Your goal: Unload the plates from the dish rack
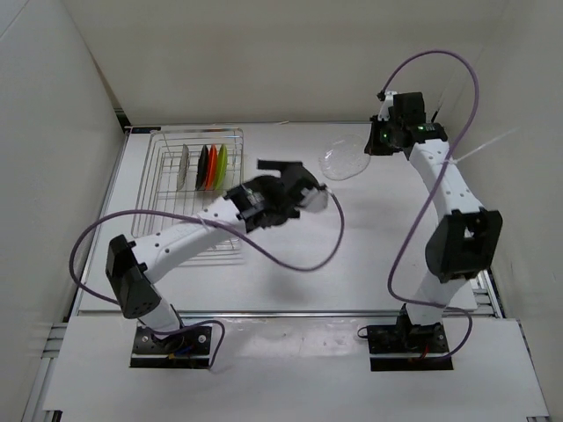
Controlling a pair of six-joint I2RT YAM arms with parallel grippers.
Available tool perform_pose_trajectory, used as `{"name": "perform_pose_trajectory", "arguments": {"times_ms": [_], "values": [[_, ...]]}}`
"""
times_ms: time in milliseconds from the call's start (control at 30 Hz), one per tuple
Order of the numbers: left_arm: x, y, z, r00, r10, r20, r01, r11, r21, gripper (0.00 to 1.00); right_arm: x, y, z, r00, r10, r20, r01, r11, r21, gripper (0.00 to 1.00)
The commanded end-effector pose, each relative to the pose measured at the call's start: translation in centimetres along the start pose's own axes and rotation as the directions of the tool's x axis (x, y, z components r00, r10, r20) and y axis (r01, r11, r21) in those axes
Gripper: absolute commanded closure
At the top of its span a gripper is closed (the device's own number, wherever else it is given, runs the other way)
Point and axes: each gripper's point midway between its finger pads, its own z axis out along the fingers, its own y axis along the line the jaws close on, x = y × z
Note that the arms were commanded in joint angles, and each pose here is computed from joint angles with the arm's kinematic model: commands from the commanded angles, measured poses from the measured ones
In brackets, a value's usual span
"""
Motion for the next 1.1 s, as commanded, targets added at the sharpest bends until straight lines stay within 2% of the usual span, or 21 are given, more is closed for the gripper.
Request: {"name": "perform_pose_trajectory", "arguments": {"times_ms": [0,33,100,133,300,400,533,600,700,767,933,1067], "values": [[5.8,5.1,-1.2,0.941,-0.338,0.004,0.338,0.940,-0.047,0.00,0.7,-3.6,4.0,0.997,0.072,-0.009,-0.071,0.993,0.093,1.00],[8.7,6.0,-0.4,0.907,-0.419,-0.040,0.416,0.907,-0.063,0.00,1.1,-5.0,5.7,0.997,0.081,-0.011,-0.079,0.989,0.123,1.00],[10.4,7.1,0.0,0.833,-0.553,-0.014,0.552,0.832,-0.053,0.00,2.2,-6.7,7.0,0.991,0.128,-0.032,-0.121,0.980,0.157,1.00],[12.3,7.2,1.0,0.769,-0.638,-0.026,0.637,0.769,-0.052,0.00,3.1,-6.9,8.6,0.987,0.147,-0.063,-0.136,0.979,0.152,1.00],[16.6,8.1,1.8,0.599,-0.801,-0.008,0.799,0.599,-0.060,0.00,4.4,-10.0,11.1,0.947,0.312,-0.081,-0.291,0.935,0.202,1.00],[17.6,8.0,1.6,0.544,-0.839,0.012,0.839,0.543,-0.049,0.00,5.2,-11.1,12.2,0.941,0.321,-0.112,-0.291,0.931,0.222,1.00],[17.3,8.5,1.1,0.513,-0.856,0.056,0.858,0.511,-0.054,0.00,6.4,-12.2,13.2,0.933,0.338,-0.124,-0.295,0.915,0.275,1.00],[17.0,8.7,1.0,0.477,-0.876,0.070,0.879,0.475,-0.045,0.00,7.6,-13.6,13.5,0.927,0.352,-0.132,-0.288,0.890,0.354,1.00],[16.9,9.5,0.4,0.451,-0.887,0.093,0.892,0.450,-0.037,0.00,7.7,-14.2,13.8,0.925,0.355,-0.139,-0.280,0.881,0.381,1.00],[17.0,9.5,0.4,0.451,-0.888,0.093,0.892,0.450,-0.037,0.00,8.3,-14.4,14.5,0.921,0.359,-0.153,-0.279,0.880,0.385,0.99],[17.0,8.6,0.8,0.457,-0.887,0.068,0.890,0.456,-0.028,0.00,8.8,-14.6,14.9,0.921,0.347,-0.175,-0.261,0.885,0.386,0.88],[17.0,8.7,0.6,0.454,-0.887,0.079,0.891,0.453,-0.032,0.00,8.8,-14.6,15.1,0.927,0.326,-0.185,-0.241,0.896,0.373,0.88]]}}
